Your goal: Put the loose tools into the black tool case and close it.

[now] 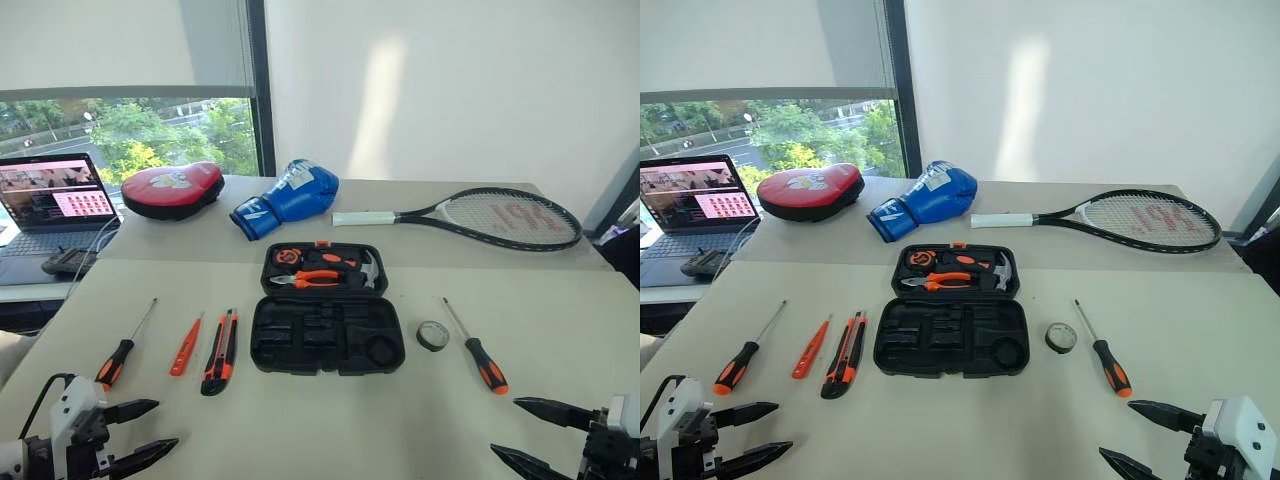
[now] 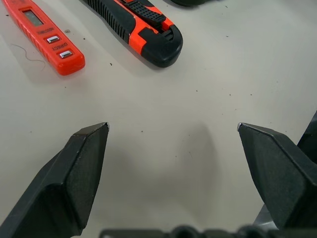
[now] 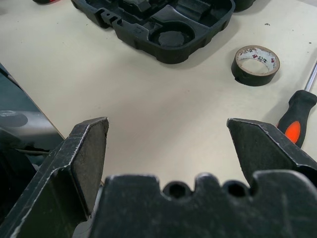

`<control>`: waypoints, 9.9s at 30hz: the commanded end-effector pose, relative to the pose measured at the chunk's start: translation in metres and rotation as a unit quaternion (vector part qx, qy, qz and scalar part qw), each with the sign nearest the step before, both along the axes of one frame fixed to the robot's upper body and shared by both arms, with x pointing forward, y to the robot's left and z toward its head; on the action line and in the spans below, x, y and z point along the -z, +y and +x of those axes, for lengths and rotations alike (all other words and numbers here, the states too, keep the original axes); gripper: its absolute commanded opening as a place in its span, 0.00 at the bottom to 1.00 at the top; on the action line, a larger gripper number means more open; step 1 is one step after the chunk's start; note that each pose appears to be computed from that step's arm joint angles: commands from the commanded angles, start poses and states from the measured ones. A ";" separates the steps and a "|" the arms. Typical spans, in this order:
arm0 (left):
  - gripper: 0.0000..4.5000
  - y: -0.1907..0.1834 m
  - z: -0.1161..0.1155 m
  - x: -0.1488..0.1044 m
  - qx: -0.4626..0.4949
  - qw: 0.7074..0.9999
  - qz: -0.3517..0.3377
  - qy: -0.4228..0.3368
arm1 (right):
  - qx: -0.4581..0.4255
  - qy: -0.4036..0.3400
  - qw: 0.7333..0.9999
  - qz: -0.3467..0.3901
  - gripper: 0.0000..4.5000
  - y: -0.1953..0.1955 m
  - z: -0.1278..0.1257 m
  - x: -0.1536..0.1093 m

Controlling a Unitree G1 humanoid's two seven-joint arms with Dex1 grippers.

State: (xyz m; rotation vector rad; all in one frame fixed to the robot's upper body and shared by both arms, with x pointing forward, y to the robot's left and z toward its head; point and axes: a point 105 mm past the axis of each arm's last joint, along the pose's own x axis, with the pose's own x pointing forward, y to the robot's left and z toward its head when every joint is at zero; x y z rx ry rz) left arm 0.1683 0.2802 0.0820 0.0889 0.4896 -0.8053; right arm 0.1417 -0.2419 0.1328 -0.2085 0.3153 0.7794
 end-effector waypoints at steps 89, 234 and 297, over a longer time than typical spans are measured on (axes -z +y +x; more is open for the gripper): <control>0.19 -0.184 0.175 -0.078 0.317 0.926 0.203 -0.036 | -0.122 -0.129 0.982 0.070 1.00 0.040 0.038 -0.107; 1.00 -0.080 0.031 -0.106 0.141 0.966 -0.105 -0.189 | -0.331 0.032 0.881 -0.337 0.19 0.163 0.206 -0.017; 1.00 -0.083 0.044 -0.098 0.104 0.971 -0.109 -0.188 | -0.206 -0.057 0.945 -0.249 0.01 0.191 0.167 0.088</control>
